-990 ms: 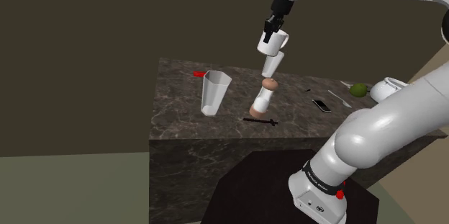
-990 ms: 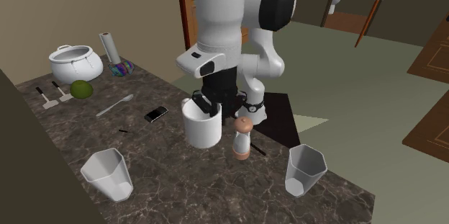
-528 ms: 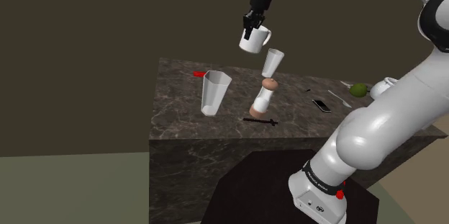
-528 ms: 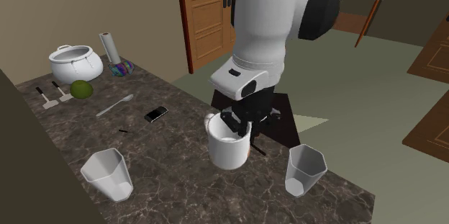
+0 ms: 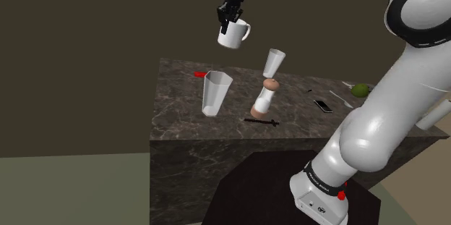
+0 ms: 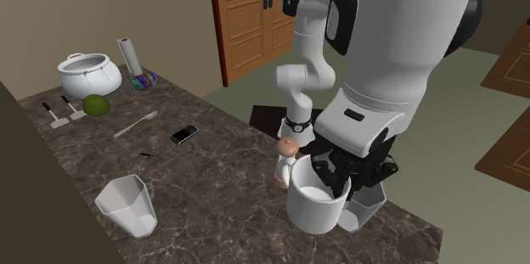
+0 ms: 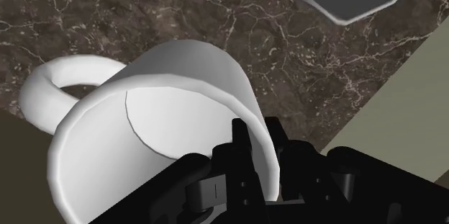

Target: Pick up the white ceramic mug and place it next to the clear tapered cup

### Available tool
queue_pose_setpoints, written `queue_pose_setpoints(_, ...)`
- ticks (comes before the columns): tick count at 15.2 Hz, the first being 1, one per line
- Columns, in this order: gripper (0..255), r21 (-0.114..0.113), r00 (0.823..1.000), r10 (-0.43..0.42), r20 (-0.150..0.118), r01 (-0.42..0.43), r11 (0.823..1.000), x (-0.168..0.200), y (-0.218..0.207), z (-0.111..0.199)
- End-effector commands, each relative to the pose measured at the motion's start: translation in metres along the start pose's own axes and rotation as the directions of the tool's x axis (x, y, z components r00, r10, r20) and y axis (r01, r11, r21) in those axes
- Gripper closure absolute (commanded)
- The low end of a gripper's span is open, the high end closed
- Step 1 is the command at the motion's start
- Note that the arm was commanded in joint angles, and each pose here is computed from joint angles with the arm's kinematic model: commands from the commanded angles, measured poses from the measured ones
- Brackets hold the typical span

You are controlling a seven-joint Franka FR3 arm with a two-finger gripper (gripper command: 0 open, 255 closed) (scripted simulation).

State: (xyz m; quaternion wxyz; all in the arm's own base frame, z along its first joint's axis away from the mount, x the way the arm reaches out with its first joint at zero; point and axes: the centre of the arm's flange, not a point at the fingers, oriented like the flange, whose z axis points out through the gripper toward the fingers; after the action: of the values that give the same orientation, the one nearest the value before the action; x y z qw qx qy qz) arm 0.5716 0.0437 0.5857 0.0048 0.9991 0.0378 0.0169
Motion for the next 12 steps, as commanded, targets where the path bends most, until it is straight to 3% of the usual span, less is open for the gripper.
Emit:
queue_pose_setpoints(1, 255, 0.000, 1.000, 0.001, -0.001, -0.001, 1.000, 0.015, -0.023, 0.001)
queue_pose_setpoints(9, 255, 0.000, 1.000, 0.001, -0.001, -0.001, 1.000, 0.079, -0.103, 0.002)
queue_pose_setpoints(12, 255, 0.000, 1.000, 0.001, -0.001, -0.001, 1.000, 0.079, -0.104, 0.018)
